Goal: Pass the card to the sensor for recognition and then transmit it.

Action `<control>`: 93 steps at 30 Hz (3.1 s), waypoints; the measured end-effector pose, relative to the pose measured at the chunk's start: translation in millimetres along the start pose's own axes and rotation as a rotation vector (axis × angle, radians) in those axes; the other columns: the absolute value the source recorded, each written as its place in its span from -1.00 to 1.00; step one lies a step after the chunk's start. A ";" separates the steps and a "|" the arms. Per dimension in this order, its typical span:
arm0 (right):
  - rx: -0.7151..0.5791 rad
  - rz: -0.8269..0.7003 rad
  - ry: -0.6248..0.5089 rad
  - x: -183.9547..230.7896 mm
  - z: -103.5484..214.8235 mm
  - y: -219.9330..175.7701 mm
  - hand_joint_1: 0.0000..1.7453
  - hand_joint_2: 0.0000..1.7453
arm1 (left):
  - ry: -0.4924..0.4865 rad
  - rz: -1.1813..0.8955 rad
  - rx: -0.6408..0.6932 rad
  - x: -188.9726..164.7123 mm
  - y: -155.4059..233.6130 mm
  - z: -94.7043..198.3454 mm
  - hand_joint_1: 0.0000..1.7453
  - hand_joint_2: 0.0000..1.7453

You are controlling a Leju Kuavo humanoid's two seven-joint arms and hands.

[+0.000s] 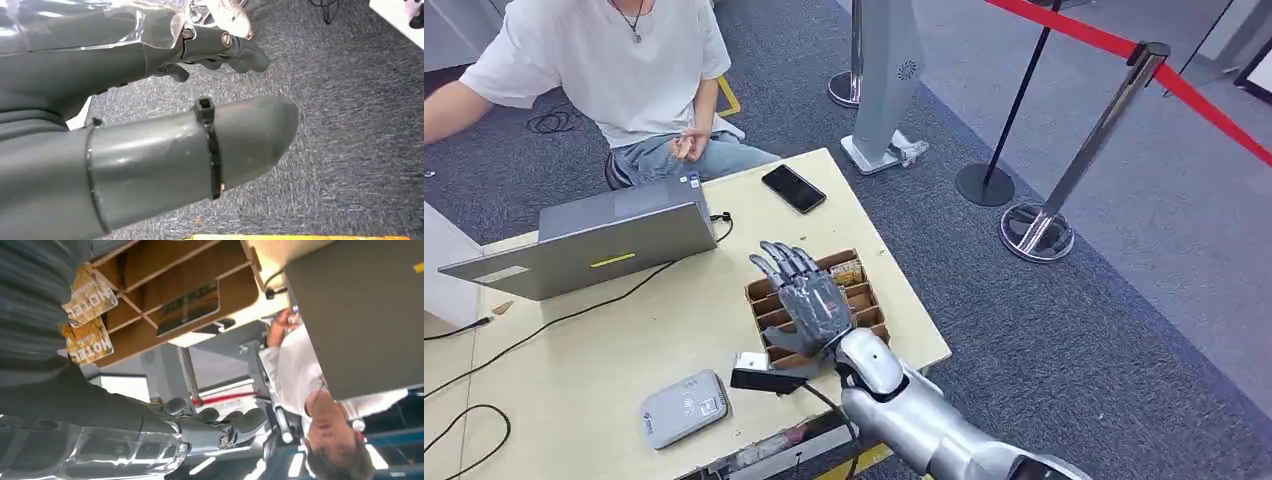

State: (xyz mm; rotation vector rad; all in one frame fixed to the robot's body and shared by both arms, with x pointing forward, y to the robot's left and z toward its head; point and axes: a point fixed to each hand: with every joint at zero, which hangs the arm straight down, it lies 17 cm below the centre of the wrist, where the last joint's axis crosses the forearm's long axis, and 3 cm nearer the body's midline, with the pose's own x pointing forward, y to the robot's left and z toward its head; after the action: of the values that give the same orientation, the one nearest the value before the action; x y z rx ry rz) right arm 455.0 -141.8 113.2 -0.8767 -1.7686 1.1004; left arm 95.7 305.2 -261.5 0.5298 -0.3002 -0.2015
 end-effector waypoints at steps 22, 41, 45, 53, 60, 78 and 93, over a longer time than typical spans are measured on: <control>0.098 0.282 0.045 -25.1 12.5 -24.7 -1.00 1.00 | -0.004 -0.002 -0.007 0.8 -1.6 0.4 -1.00 -1.00; 0.206 0.299 0.005 -30.9 3.0 -9.3 -0.88 1.00 | -0.016 0.000 -0.016 3.2 -3.9 1.0 -1.00 -1.00; 0.213 0.305 -0.005 -29.4 -1.6 -7.6 -0.70 1.00 | -0.013 0.006 -0.015 2.6 -3.7 1.0 -1.00 -1.00; 0.230 0.312 -0.025 -27.0 -12.2 -5.2 -0.36 1.00 | -0.002 0.021 -0.010 0.9 -2.8 1.0 -1.00 -1.00; 0.238 0.322 -0.032 -27.1 -15.3 -2.9 -0.38 1.00 | 0.006 0.032 -0.006 -0.9 -1.9 0.8 -1.00 -1.00; 0.255 0.323 -0.026 -28.7 -13.5 3.7 0.04 1.00 | 0.012 0.040 -0.005 -1.6 -3.3 1.9 -1.00 -1.00; 0.255 0.314 0.000 -36.6 -11.0 3.0 0.34 1.00 | 0.010 0.038 -0.007 -1.0 -4.2 2.4 -1.00 -1.00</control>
State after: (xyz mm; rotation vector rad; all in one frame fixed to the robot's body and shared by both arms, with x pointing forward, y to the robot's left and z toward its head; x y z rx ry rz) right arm 479.7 -169.1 102.4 -1.0142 -1.4789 1.4907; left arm 93.5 300.8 -262.0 0.5179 -0.2995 -0.1631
